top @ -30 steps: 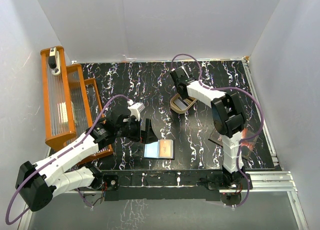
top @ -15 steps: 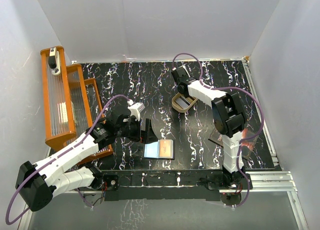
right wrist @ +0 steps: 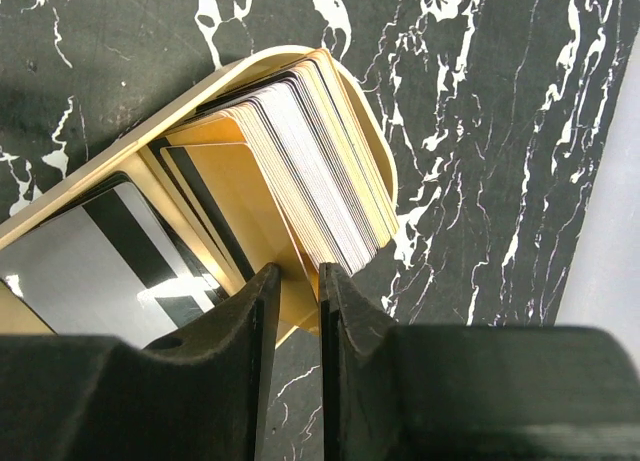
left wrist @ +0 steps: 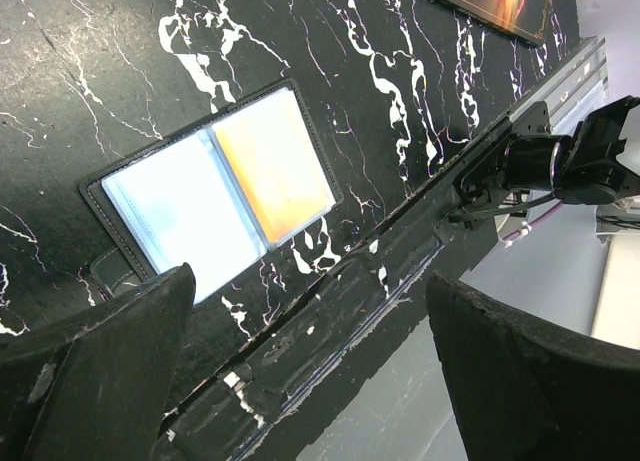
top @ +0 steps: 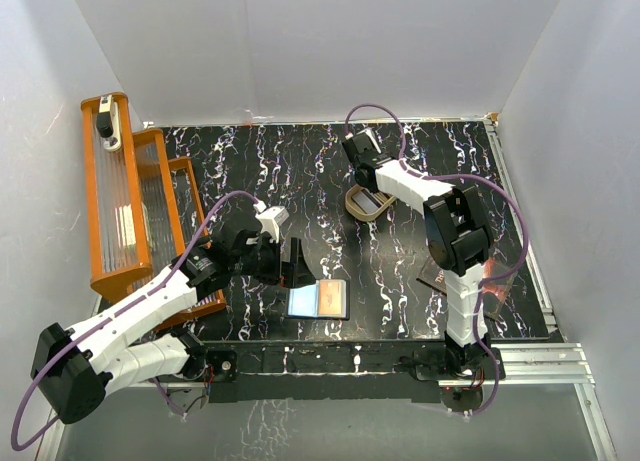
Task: Put the credit cards into the card holder
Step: Pick up the credit card from the storage box.
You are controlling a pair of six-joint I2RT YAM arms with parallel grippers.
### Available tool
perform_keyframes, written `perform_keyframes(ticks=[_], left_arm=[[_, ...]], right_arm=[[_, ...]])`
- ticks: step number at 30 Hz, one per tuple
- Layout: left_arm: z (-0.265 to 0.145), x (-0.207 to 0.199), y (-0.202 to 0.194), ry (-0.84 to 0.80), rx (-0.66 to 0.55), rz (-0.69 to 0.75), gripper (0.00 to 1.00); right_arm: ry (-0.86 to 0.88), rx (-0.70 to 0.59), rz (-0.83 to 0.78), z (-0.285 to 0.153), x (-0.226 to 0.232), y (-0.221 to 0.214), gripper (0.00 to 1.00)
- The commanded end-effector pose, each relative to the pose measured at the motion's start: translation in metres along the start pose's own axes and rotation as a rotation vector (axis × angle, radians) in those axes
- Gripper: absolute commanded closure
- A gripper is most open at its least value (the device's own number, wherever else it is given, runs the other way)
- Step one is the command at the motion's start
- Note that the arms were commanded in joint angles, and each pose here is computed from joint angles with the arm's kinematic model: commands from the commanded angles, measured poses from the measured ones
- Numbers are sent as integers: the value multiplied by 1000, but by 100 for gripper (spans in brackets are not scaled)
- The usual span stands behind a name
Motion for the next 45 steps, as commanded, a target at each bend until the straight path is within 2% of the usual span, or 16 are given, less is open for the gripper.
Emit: perform_keyframes(ticks=[1,14,20,27,32,41,45], left_arm=[[-10,-12,10,-36,-19,1,1],[-11,-11,6,-38,-11,-14,1],[-10,-8,4,-13,-4,-22,1],[-10,4,-1,84,-3,-54,1],[-8,21,-8,223,64,-54,2],[3,33,-18,291,159,-78,31],[10,35,-26,278,184,-107,38]], right_arm=[[-70,-107,75,-21,-25,37,82],[-60,-97,65,-24,-26,36,85],[28,-87,82,-35,-23,36,100],[179,-54,121,-54,-16,28,100],[268,-22,185,-78,-17,23,100],[540,13,367,-145,-16,4,100],[705,50,418,-173,-8,-20,100]])
Point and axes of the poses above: each gripper's point midway between its finger pads, its own z axis out along the fingers, its own x axis along the line the jaws close on, y = z × x, the point moved 6 cm from there along -z, back along the fingers, and after that the axes turned 9 degrees about z, right-handed, at the moved point
